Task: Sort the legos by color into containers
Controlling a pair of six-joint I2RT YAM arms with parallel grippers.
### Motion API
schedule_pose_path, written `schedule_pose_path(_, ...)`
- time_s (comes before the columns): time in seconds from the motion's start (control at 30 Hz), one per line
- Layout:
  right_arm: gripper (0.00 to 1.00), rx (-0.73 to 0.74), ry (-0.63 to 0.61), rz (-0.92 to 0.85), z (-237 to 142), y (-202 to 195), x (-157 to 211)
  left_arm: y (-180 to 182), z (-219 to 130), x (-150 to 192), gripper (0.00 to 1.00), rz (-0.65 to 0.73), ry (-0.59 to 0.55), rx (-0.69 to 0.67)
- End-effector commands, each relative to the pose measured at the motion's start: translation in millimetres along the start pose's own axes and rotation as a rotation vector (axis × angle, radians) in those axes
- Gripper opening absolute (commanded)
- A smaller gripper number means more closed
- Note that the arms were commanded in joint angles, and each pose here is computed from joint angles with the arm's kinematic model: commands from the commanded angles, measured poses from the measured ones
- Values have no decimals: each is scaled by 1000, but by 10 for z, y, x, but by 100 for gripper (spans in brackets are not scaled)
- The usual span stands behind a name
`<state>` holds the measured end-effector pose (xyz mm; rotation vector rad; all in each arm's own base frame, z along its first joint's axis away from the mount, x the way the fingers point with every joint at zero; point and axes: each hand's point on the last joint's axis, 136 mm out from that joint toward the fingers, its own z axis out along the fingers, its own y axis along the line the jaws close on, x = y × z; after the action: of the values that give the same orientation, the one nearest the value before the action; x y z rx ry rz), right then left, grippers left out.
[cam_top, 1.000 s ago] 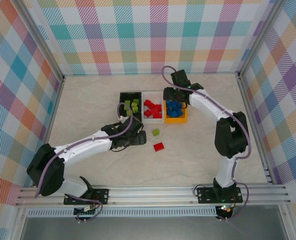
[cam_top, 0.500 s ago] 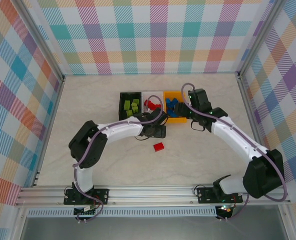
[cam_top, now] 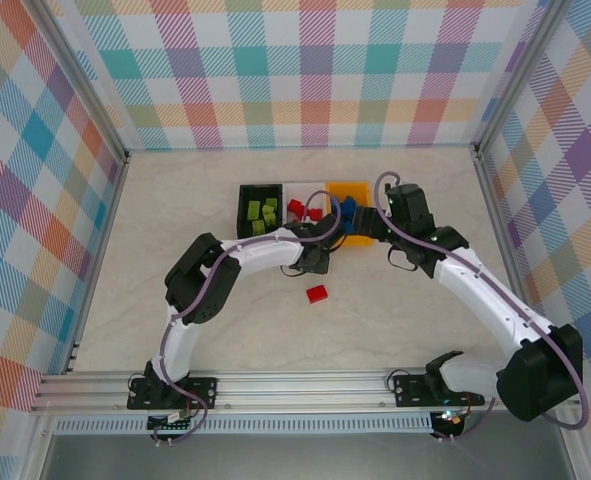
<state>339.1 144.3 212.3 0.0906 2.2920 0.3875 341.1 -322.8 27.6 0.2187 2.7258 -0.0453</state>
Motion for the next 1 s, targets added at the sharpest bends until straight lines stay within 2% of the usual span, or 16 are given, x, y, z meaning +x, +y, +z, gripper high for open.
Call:
schedule_pose_path(0.0, 76, 10, -30, 9, -54, -32, -49, 47, -39, 43, 42, 16, 11, -33)
schedule_pose_path(0.2, 76, 8, -30, 14, -29, -31, -42, 117, -200, 15, 28, -15, -29, -25)
schedule_pose_path(0.33, 76, 12, -22, 12, -17, -39, -15, 236, -545, -38, 27, -55, -89, 2)
schedule_pose_path(0.47, 76, 8, -26, 16, -35, -53, 6, 577, -882, -92, 27, -104, -147, -24)
schedule_pose_path(0.53, 76, 5, -28, 18, -37, -51, 10, 866, -972, -180, 27, -149, -167, -61)
schedule_pose_path(0.7, 76, 14, -14, 18, -21, -69, 45, 1422, -931, -556, 27, -267, -190, -118)
schedule_pose_path(0.83, 76, -7, 17, 19, -46, -53, 132, 1646, -756, -913, 27, -299, -186, -181)
schedule_pose_path(0.97, 76, -26, 59, 18, -102, -61, 278, 1761, -567, -1111, 27, -317, -160, -215)
